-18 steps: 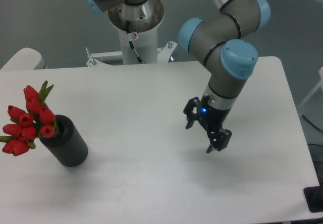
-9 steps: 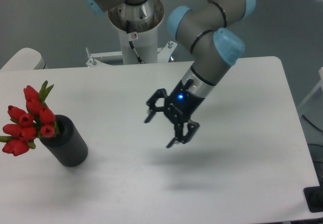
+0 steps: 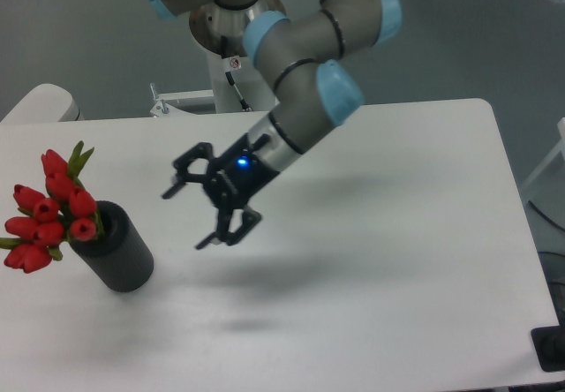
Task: Pick up the flowers from the vase
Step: 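Open the gripper and move it toward the tulip stems above the vase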
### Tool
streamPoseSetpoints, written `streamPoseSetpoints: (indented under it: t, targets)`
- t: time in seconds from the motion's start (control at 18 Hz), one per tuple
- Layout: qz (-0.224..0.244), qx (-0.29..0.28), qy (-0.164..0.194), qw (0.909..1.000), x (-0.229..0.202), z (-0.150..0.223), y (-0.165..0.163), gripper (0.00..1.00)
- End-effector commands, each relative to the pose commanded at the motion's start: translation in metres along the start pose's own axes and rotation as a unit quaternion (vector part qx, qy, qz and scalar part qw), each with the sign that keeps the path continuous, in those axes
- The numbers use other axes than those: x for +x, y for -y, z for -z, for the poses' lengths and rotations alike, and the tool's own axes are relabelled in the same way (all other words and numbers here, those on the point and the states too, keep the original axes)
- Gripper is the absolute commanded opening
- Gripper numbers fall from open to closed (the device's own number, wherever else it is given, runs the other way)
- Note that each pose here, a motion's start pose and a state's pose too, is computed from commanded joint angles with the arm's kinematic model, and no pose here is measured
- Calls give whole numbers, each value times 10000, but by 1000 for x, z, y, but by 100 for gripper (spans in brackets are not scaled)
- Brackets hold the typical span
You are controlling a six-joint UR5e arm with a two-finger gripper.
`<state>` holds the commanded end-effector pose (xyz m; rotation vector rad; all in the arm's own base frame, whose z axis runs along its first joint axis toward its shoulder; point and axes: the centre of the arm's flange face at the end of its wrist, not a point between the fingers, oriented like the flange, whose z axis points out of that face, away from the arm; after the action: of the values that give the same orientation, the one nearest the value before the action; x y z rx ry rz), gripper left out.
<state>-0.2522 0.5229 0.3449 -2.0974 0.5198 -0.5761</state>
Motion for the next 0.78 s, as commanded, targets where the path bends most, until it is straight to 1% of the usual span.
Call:
streamPoseSetpoints:
  t: [0.33, 0.5, 0.61, 0.78]
  targets:
    - [-271, -53, -262, 9993, 15, -37, 10, 100]
    - [-341, 131, -386, 9986, 19, -49, 14, 100]
    - [-303, 208, -478, 9982, 16, -58, 11, 100]
    - [-373, 207, -524, 9977, 14, -70, 6, 100]
